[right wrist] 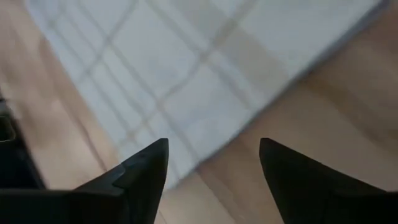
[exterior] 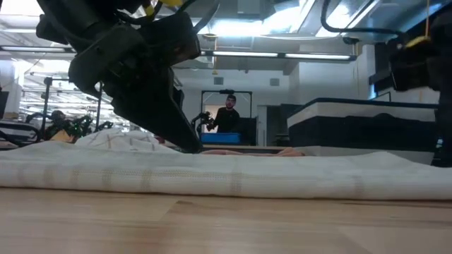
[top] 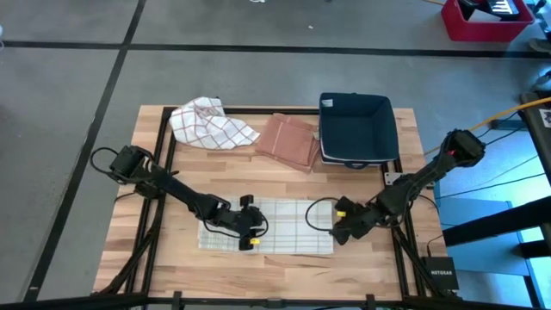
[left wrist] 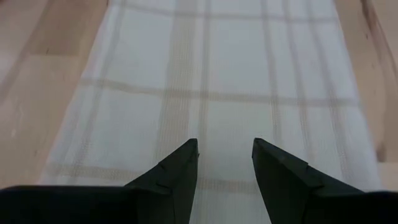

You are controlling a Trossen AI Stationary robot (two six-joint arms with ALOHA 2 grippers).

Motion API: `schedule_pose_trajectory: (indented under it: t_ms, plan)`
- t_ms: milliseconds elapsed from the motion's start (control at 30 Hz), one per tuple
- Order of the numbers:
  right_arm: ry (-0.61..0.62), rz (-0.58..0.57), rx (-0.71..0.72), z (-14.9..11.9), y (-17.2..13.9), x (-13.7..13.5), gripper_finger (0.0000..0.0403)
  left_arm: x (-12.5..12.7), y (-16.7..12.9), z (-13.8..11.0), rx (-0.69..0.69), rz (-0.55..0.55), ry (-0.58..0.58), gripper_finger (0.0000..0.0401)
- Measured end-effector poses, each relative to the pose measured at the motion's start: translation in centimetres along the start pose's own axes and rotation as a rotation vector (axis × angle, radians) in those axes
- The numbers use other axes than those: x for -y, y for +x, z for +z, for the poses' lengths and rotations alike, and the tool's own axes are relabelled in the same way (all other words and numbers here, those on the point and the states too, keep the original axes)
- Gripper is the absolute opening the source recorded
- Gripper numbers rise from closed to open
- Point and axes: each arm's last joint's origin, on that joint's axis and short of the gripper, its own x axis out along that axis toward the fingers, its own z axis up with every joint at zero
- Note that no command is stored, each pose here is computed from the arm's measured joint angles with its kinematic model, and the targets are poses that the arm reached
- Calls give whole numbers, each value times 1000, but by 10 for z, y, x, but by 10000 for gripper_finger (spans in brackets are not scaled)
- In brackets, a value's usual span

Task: Fold towel
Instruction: Fold the bottom white towel

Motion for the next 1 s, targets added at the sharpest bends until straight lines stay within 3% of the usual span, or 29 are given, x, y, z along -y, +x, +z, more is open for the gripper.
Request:
schedule_pose_trajectory:
  t_ms: [367, 1000]
  plan:
    - [109, 42, 30, -7, 17, 28, 253, 1, 0, 0, 2, -4, 18, 145]
    - [165, 95, 187, -6, 43, 23, 252, 1, -1, 0, 4, -5, -6, 145]
